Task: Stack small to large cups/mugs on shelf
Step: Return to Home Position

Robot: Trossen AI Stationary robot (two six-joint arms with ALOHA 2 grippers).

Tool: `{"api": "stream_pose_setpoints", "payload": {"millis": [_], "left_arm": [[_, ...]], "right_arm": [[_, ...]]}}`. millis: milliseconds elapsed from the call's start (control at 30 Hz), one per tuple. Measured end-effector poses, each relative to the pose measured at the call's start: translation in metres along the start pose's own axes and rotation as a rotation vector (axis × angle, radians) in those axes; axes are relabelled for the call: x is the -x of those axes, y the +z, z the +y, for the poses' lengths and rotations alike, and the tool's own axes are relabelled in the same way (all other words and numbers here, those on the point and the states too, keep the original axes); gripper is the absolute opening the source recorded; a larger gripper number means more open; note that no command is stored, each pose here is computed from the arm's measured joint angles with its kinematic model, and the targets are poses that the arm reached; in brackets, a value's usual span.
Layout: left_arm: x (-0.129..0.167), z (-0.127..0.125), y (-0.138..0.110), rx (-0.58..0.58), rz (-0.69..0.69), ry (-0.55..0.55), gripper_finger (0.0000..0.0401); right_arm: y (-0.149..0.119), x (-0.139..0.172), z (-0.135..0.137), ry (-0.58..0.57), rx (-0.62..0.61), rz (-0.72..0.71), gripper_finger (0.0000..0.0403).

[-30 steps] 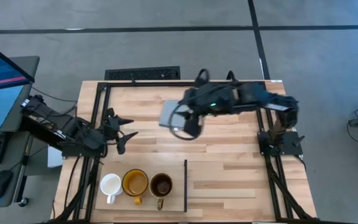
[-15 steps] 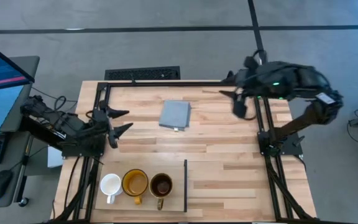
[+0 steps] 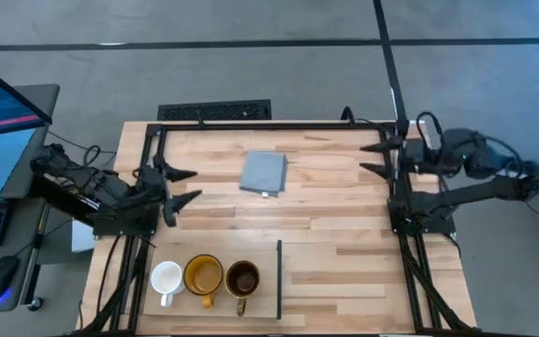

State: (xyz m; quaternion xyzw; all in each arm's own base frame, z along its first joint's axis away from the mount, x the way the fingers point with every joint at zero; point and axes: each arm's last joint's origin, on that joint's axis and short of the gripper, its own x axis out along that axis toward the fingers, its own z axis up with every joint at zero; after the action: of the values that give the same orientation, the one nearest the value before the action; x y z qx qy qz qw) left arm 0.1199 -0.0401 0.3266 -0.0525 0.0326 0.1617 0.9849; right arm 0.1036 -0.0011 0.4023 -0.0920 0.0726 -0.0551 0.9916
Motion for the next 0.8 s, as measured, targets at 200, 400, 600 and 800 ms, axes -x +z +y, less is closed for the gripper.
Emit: {"api": "stream_pose_setpoints", "payload": {"millis": [200, 400, 600, 800], "left_arm": [[-0.011, -0.005, -0.007, 0.052, 0.036, 0.062, 0.0247], [-0.019, 0.003, -0.022, 0.087, 0.135, 0.184, 0.0247], [-0.027, 0.008, -0.031, 0.071, 0.098, 0.109, 0.0247], [-0.028, 0.033, -0.052, 0.051, -0.033, 0.089, 0.0247]], "right_arm": [[-0.058, 0.012, 0.004, -0.143, 0.086, -0.154, 0.02], [-0.095, 0.024, 0.005, -0.23, -0.053, -0.187, 0.02], [-0.12, 0.034, 0.007, -0.254, -0.129, -0.257, 0.02], [-0.141, 0.03, 0.009, -0.289, -0.122, -0.249, 0.02]]}}
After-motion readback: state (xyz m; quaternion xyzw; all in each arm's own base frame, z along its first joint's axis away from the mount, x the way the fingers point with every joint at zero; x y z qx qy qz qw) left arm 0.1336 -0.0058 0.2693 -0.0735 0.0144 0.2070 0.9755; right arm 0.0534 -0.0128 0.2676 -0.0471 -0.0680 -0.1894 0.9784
